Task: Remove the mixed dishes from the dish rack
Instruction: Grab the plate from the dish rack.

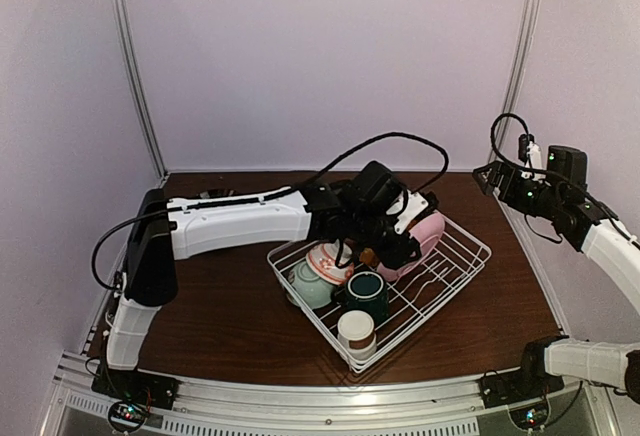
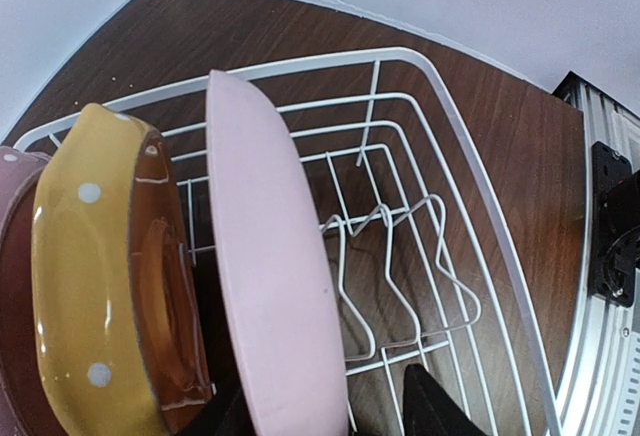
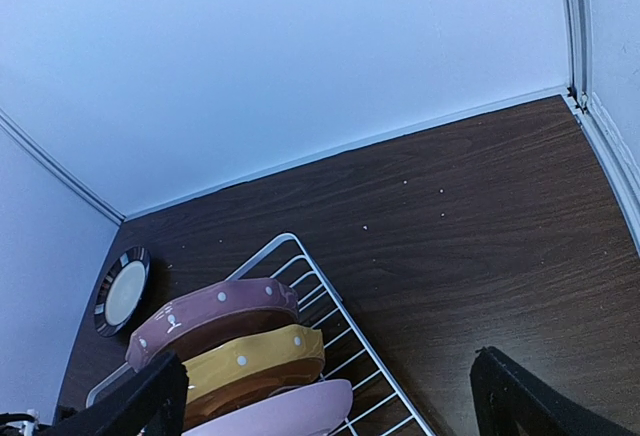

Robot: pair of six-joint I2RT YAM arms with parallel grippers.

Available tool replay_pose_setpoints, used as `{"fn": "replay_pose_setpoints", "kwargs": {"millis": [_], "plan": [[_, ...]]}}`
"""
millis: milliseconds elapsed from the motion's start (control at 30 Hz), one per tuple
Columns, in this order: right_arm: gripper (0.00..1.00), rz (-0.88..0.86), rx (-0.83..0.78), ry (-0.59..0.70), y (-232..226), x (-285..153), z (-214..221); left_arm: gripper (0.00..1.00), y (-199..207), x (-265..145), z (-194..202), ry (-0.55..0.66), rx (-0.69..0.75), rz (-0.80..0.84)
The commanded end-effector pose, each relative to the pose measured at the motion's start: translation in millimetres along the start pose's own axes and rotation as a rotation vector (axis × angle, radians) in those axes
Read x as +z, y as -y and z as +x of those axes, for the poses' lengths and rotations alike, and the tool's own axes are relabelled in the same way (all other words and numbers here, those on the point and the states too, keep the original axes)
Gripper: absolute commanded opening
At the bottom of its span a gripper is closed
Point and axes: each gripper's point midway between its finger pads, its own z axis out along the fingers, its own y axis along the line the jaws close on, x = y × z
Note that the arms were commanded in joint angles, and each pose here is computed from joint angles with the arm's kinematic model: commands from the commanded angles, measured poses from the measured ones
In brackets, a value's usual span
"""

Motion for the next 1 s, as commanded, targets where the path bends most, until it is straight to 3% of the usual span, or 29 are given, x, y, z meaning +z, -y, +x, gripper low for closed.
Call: {"fn": "replay_pose_setpoints", "kwargs": {"millis": [0, 333, 467, 567, 967], "plan": [[1.00, 0.022, -0.010, 0.004, 5.8, -2.0, 2.4, 0.47, -0.2, 11.7, -8.1, 0.024, -0.026, -0.004], [1.00, 0.026, -0.006, 0.003, 7.4, -0.7, 3.8, 0.33, -1.0, 24.6, -6.0, 0.020, -0.078, -0.003], [1.00, 0.025, -0.004, 0.005, 7.2, -0.8, 3.3, 0.23, 2.6, 21.9, -10.1, 0.026, -0.086, 0.018], [1.00, 0.025, -0.003, 0.006, 6.9, -0.8, 2.6, 0.15, 8.2, 15.7, -18.5, 0.043, -0.087, 0.047], [1.00, 0.021, -0.002, 0.007, 6.2, -0.6, 2.5, 0.00, 24.7, -28.9, -62.1, 0.146, -0.090, 0.126]]}}
